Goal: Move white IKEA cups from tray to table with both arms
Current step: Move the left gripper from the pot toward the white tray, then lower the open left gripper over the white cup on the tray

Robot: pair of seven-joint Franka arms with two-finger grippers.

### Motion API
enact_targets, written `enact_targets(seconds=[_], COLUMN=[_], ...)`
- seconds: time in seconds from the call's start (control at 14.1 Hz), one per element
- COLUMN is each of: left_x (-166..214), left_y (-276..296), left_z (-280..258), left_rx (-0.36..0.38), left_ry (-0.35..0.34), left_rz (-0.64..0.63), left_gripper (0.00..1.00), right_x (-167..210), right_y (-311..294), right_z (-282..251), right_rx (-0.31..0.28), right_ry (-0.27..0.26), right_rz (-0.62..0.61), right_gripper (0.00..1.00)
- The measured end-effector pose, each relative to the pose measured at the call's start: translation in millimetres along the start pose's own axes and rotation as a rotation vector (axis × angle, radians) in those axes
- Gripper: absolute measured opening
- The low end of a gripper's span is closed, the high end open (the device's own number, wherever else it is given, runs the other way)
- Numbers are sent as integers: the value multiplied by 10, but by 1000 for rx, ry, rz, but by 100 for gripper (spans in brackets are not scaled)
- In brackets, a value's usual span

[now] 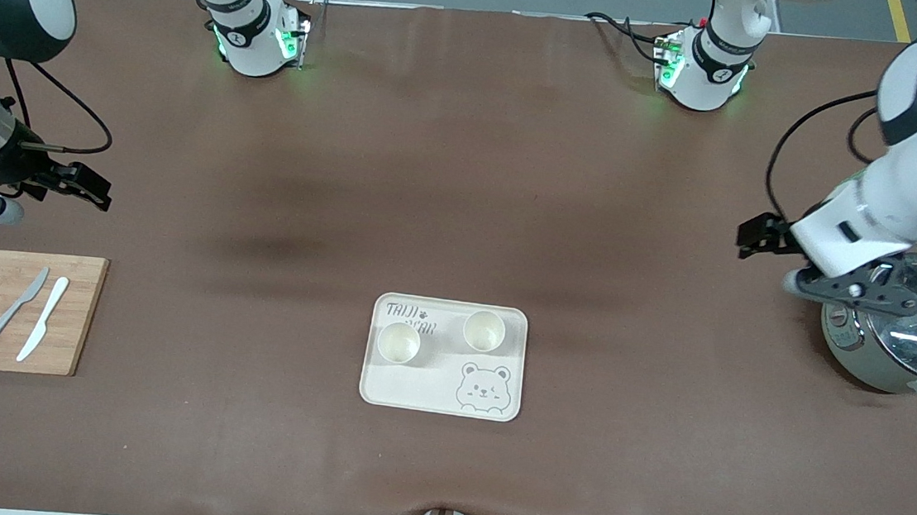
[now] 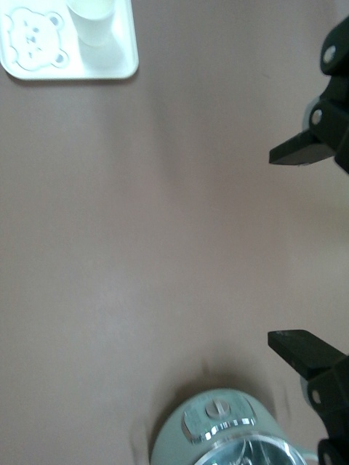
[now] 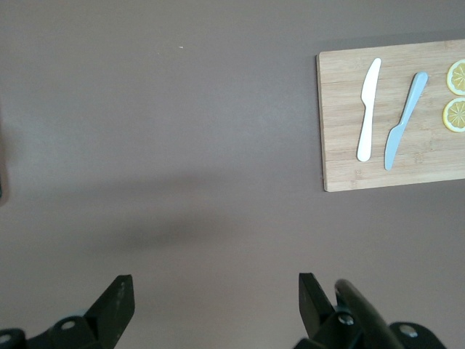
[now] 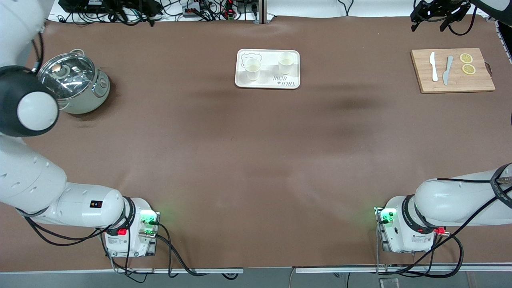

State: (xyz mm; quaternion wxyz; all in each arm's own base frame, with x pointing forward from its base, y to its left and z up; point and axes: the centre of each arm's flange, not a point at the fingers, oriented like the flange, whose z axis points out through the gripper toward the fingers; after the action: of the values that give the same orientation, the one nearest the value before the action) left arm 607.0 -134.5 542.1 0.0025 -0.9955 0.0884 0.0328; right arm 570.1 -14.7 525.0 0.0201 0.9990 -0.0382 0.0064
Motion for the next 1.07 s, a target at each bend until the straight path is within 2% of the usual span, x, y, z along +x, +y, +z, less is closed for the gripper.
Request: enact_targets(seconds=[0.21,0.43,1.07], left_x=[267,553,888], left_y=[437,782,1913], left_z=[293,552,1367], left_rx=[-5,-17,36], left_ry=[-21,-1,47], left_rz=[-6,-13,-32], left_gripper=[100,100,100], right_x=[-2,-2,6], right_y=[-58,-63,-61], right_z=[-4,-6,-33], right_rx=[0,0,1], right_ry=[1,2,8], right_rz=[-10,-11,-10], right_gripper=[100,100,100])
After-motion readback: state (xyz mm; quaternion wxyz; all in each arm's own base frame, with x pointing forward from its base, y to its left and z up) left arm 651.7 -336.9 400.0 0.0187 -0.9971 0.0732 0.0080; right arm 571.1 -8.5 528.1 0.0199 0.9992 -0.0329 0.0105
